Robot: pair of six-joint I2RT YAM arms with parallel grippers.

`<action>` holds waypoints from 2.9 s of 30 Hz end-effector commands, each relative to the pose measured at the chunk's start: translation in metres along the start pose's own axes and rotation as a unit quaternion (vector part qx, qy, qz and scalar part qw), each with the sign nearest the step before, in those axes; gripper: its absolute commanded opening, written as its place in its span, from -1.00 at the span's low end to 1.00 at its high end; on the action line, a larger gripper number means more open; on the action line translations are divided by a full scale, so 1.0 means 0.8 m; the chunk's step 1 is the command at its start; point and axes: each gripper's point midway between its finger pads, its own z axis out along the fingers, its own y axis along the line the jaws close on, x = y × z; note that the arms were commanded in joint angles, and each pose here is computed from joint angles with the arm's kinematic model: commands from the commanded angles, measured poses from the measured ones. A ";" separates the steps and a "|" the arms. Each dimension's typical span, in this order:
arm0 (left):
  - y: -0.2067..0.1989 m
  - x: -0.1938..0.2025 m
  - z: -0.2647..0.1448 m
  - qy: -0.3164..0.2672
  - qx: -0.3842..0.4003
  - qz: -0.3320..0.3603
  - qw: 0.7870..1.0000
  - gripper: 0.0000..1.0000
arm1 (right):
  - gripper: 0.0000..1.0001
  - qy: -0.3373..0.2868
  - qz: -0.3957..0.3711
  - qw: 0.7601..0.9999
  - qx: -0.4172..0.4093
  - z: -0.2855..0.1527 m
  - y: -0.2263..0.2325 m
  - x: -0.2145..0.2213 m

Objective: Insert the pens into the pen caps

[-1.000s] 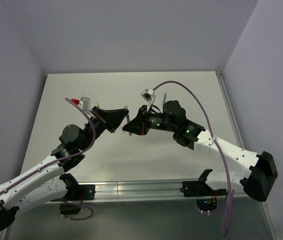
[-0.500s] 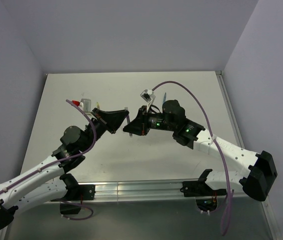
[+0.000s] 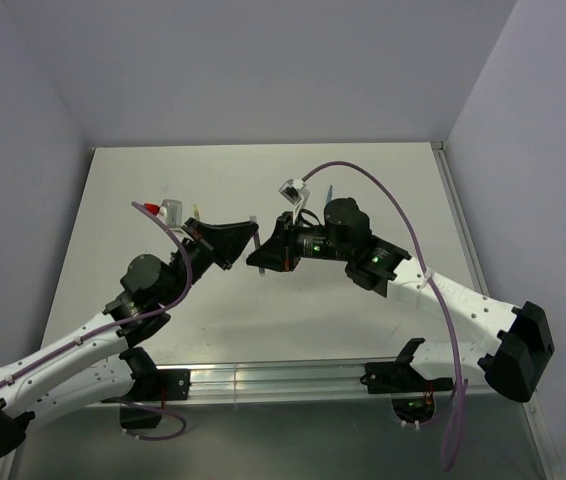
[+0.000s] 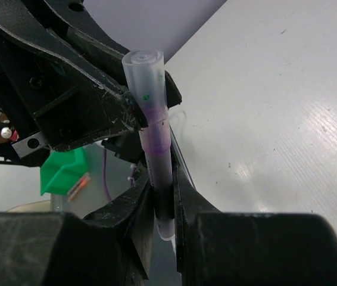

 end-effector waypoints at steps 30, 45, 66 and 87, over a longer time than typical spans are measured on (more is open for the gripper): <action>-0.026 0.039 0.014 0.107 -0.039 0.025 0.993 -0.59 | -1.00 -0.206 -0.028 0.977 0.040 -0.043 0.003 -0.144; -0.012 -0.081 0.033 -0.020 -0.172 0.062 0.983 0.08 | -1.00 -0.159 -0.006 0.979 0.126 -0.046 -0.028 -0.115; 0.019 -0.129 -0.046 -0.012 -0.248 0.088 0.965 0.11 | -1.00 0.052 0.083 0.861 0.498 0.026 -0.460 -0.109; 0.033 -0.105 -0.039 0.014 -0.255 0.097 0.962 0.09 | -0.86 0.116 0.092 0.828 0.540 0.027 -0.532 -0.038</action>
